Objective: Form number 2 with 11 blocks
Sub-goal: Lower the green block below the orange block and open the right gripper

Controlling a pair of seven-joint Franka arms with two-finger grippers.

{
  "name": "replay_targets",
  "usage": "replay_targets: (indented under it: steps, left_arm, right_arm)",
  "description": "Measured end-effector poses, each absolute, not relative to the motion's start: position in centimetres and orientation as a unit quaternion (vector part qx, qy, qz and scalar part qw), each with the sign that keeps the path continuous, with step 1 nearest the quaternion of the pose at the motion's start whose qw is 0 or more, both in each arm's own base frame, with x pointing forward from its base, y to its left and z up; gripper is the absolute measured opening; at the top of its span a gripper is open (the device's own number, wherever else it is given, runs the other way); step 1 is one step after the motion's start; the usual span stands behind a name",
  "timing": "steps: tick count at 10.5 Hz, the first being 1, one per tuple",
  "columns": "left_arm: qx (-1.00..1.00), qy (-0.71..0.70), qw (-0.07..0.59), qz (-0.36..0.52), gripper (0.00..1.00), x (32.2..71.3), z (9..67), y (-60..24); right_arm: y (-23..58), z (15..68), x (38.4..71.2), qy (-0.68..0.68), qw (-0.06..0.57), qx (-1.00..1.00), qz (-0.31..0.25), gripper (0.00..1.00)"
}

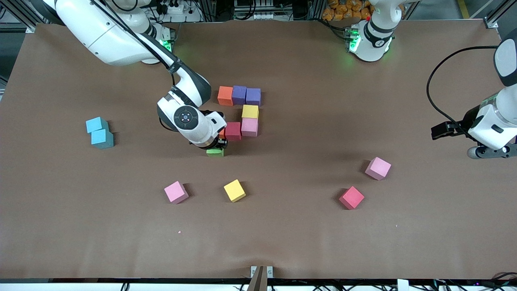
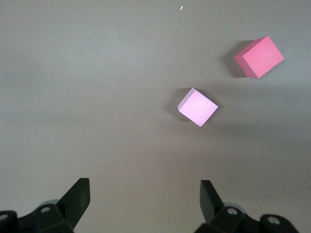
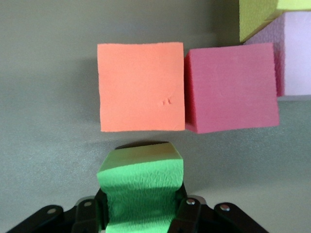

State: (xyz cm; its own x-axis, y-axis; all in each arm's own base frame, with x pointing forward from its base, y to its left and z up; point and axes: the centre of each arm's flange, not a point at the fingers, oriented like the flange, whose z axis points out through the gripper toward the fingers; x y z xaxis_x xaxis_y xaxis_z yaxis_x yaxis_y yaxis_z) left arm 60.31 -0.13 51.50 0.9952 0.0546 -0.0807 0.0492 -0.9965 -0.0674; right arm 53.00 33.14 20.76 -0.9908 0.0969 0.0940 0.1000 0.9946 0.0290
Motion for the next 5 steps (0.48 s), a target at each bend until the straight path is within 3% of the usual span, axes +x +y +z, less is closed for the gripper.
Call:
replay_targets:
  steps: [3,5]
  left_arm:
    - [-0.998,-0.022,0.032,0.046,1.00,60.48,50.91,-0.59]
    - [-0.998,-0.019,0.031,0.049,1.00,60.57,50.58,-0.92]
  right_arm:
    - [33.18,20.73,52.87,-0.998,0.045,-0.048,-0.018,0.54]
    - [33.16,20.48,52.62,-0.998,0.047,-0.047,-0.017,0.75]
